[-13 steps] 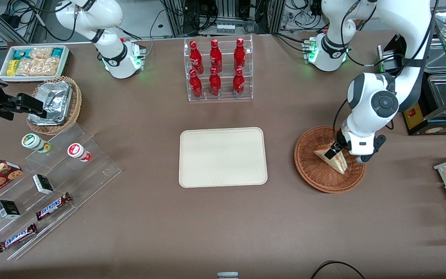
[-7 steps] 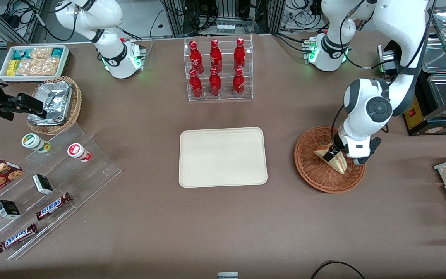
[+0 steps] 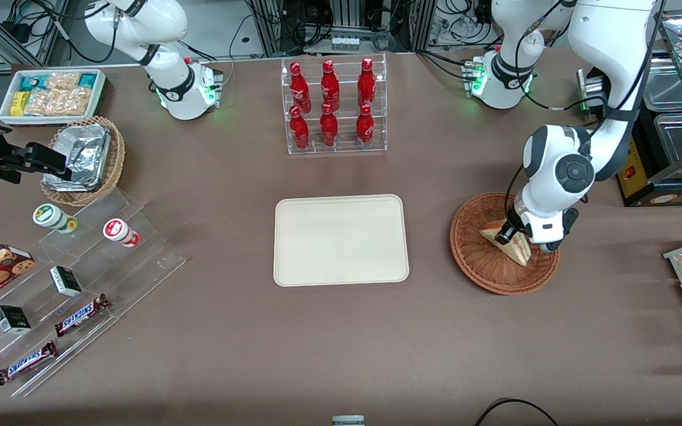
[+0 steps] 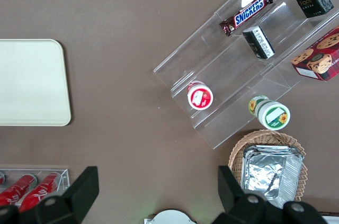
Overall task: Place sandwich from basket to tray
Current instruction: 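Lower the left gripper and close it on the wrapped sandwich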
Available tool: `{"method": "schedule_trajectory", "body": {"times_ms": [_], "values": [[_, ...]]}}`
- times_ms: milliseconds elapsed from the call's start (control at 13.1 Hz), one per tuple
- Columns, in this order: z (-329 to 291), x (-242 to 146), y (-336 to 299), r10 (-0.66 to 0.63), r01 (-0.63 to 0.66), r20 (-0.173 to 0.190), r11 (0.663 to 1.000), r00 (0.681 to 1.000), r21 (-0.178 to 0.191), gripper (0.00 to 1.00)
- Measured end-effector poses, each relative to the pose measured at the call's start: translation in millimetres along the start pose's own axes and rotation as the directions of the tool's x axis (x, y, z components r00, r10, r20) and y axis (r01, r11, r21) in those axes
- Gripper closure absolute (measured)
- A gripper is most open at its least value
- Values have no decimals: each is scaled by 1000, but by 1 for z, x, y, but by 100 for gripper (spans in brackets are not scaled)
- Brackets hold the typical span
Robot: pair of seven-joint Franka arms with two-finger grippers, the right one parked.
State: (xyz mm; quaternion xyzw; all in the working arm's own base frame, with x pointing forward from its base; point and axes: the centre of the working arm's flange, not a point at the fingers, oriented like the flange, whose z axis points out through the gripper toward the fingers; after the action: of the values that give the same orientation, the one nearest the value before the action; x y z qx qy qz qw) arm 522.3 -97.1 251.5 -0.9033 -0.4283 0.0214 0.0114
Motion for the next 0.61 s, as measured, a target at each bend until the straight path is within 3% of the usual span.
{"method": "schedule_trajectory", "body": {"times_ms": [153,381,610], "values": [[-7,0,1,0,0,2,1000,1000,5,63],[-36,0,13,17,-17,-5,1000,1000,-5,71],[-89,-20,51,122,-124,25,991,992,49,83]]}}
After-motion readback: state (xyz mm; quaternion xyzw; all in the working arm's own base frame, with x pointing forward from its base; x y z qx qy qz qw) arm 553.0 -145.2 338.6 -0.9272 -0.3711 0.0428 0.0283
